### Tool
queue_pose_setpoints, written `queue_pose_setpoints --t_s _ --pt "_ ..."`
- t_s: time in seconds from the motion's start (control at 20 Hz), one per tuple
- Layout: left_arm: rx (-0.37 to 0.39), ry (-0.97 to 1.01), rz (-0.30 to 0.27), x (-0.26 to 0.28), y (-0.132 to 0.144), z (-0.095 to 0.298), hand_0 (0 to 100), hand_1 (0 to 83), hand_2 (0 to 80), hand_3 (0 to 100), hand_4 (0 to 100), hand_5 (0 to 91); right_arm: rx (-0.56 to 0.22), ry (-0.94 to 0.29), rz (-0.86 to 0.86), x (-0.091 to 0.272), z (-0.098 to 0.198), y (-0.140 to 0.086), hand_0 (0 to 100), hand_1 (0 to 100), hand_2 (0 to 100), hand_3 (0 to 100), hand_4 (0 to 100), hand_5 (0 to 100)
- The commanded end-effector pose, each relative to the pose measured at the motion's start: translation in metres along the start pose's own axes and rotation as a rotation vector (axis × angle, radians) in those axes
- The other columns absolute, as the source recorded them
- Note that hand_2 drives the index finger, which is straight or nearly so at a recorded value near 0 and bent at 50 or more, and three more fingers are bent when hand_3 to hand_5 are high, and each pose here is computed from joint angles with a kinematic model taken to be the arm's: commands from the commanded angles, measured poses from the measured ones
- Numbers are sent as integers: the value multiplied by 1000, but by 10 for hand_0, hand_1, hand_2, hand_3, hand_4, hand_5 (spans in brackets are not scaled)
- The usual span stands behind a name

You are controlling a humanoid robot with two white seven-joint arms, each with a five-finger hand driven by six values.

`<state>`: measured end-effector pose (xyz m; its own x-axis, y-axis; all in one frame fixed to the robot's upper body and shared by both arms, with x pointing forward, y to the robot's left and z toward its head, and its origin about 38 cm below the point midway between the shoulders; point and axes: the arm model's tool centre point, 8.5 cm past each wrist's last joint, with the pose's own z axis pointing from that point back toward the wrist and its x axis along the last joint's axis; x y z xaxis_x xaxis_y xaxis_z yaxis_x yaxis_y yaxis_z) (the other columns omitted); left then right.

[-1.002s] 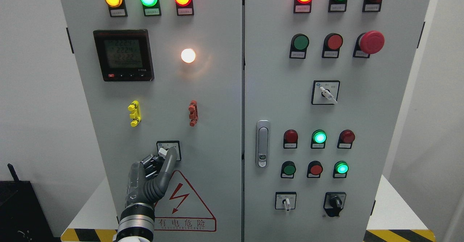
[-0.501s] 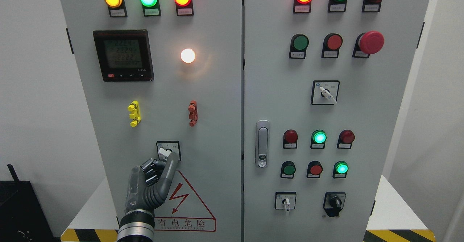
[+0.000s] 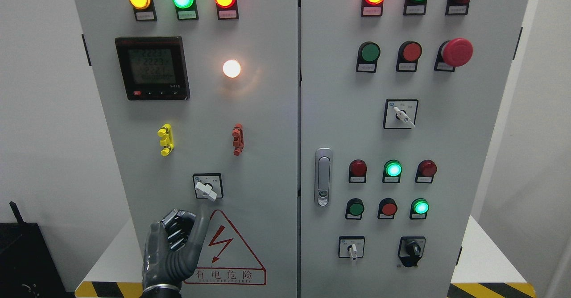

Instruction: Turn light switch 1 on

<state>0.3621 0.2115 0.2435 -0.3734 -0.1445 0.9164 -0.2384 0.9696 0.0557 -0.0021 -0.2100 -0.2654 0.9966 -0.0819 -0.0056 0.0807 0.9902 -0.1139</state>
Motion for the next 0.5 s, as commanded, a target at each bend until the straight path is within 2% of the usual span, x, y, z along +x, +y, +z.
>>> queue_pose_setpoints --t_s 0.0,0.1,0.25,0.4,0.45 --pt "-8 66 -86 -45 34 70 254 421 656 872 928 848 0 0 0 0 0 0 304 0 0 0 0 0" --pt "-15 130 -128 -71 54 102 258 392 612 866 922 848 0 0 0 0 0 0 304 0 0 0 0 0" --pt "-39 250 -136 -129 79 151 261 368 584 887 921 831 0 0 0 0 0 0 304 0 0 0 0 0" --pt "-49 437 -155 -189 107 214 256 344 517 874 903 747 0 0 0 0 0 0 304 0 0 0 0 0" --pt "-40 513 -156 -209 117 237 255 334 493 826 889 673 0 0 -1 0 0 0 304 0 0 0 0 0"
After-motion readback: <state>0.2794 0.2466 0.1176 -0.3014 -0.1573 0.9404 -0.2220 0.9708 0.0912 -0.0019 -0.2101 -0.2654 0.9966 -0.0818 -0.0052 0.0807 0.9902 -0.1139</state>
